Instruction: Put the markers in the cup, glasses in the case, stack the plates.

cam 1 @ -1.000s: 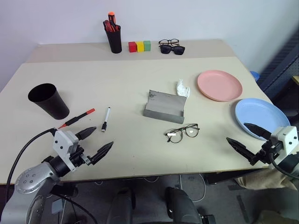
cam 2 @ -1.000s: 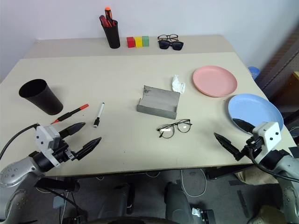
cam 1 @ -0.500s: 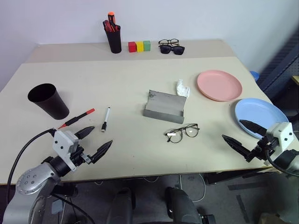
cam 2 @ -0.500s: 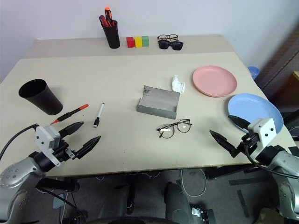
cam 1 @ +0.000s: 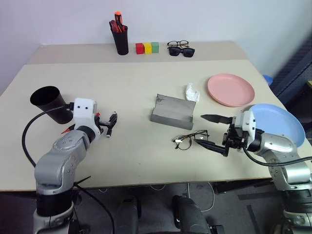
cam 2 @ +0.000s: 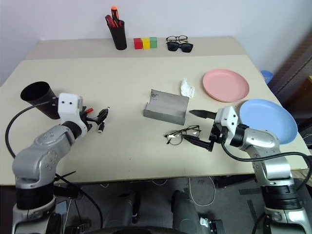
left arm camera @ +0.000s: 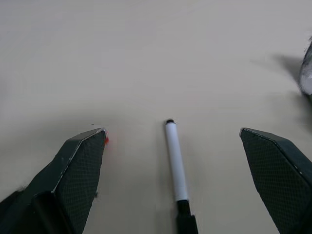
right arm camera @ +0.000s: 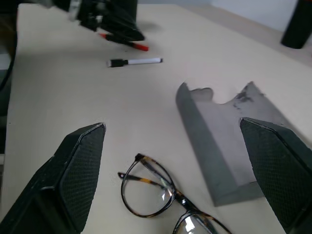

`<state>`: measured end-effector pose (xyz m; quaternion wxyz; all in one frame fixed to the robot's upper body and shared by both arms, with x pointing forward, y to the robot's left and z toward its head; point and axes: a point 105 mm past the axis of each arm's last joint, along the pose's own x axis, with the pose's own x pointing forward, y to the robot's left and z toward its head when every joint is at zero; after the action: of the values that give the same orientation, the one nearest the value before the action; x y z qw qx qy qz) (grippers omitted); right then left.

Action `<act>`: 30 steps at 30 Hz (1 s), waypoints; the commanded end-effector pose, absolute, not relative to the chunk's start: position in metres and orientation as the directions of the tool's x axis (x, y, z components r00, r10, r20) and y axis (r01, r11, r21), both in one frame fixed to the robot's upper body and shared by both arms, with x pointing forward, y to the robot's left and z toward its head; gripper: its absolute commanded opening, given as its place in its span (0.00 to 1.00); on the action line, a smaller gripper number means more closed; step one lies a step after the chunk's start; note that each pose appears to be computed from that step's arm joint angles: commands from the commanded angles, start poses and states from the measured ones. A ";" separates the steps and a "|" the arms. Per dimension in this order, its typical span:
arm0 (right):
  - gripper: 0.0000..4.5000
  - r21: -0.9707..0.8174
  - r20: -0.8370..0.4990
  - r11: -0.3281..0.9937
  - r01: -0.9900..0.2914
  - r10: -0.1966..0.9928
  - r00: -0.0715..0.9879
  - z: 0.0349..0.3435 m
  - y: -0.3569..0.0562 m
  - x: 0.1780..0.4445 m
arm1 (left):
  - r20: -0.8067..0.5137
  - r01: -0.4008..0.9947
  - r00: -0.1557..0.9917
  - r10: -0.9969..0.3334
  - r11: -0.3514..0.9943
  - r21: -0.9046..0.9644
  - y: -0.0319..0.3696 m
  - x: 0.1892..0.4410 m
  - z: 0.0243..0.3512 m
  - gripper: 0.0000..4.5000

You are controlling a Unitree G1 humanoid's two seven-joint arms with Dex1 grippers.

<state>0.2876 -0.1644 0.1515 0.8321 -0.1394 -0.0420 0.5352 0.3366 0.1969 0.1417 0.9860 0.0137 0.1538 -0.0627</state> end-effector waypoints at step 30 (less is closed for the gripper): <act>1.00 -0.361 -0.017 0.423 -0.831 0.888 0.460 0.183 -0.150 0.300 | -0.502 0.191 0.847 -0.177 0.981 -0.023 0.164 0.369 0.135 0.01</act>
<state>0.3010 -0.1532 0.1644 0.8426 -0.1493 -0.0591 0.5140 0.3718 0.1802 0.1183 0.9531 0.0014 0.2980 -0.0530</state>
